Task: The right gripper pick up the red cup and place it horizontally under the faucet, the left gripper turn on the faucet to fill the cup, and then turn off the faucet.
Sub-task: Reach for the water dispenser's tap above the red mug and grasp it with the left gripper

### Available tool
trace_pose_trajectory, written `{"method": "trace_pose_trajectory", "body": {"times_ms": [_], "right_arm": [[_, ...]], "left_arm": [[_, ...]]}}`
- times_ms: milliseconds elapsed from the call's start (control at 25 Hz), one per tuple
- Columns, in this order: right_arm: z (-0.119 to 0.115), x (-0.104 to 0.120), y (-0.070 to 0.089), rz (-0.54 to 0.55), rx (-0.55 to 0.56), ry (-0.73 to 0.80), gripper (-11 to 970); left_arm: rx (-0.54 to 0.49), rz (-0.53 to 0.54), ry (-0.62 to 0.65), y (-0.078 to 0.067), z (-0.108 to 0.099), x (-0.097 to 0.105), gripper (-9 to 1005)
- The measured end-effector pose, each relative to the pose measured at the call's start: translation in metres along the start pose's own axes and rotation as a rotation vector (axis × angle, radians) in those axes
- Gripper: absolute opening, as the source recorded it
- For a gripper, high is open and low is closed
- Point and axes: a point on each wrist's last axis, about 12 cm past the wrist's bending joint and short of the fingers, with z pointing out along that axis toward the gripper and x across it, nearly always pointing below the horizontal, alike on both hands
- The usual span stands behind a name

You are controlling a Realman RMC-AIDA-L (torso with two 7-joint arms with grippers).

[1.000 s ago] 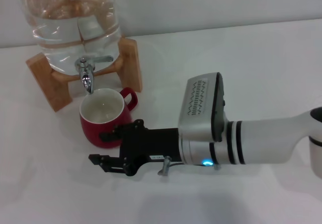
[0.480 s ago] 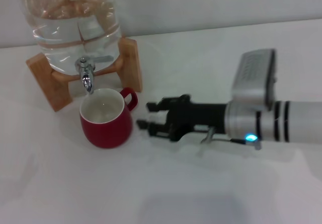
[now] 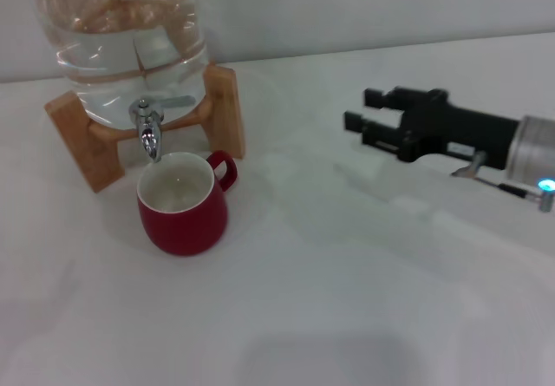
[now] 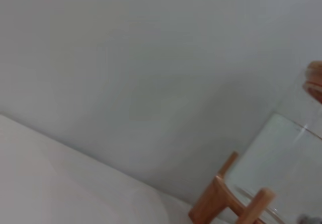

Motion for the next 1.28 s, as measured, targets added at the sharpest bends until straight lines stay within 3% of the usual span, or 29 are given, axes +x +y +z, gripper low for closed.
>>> {"method": "trace_pose_trajectory", "body": {"times_ms": [240, 640, 960, 1280], "right_arm": [[-0.036, -0.015, -0.017, -0.132, 0.053, -0.127, 511], [-0.044, -0.016, -0.023, -0.127, 0.088, -0.154, 524], [-0.042, -0.004, -0.022, -0.088, 0.099, -0.139, 526], [-0.039, 0.003, -0.021, -0.061, 0.104, -0.128, 523]], "left_arm": [[0.041, -0.008, 0.075, -0.003, 0.016, 0.0, 876], [0.111, 0.037, 0.323, -0.022, 0.038, -0.028, 876], [0.157, 0.148, 0.528, -0.057, 0.071, -0.055, 876], [0.098, 0.274, 0.665, -0.092, 0.099, -0.081, 876]]}}
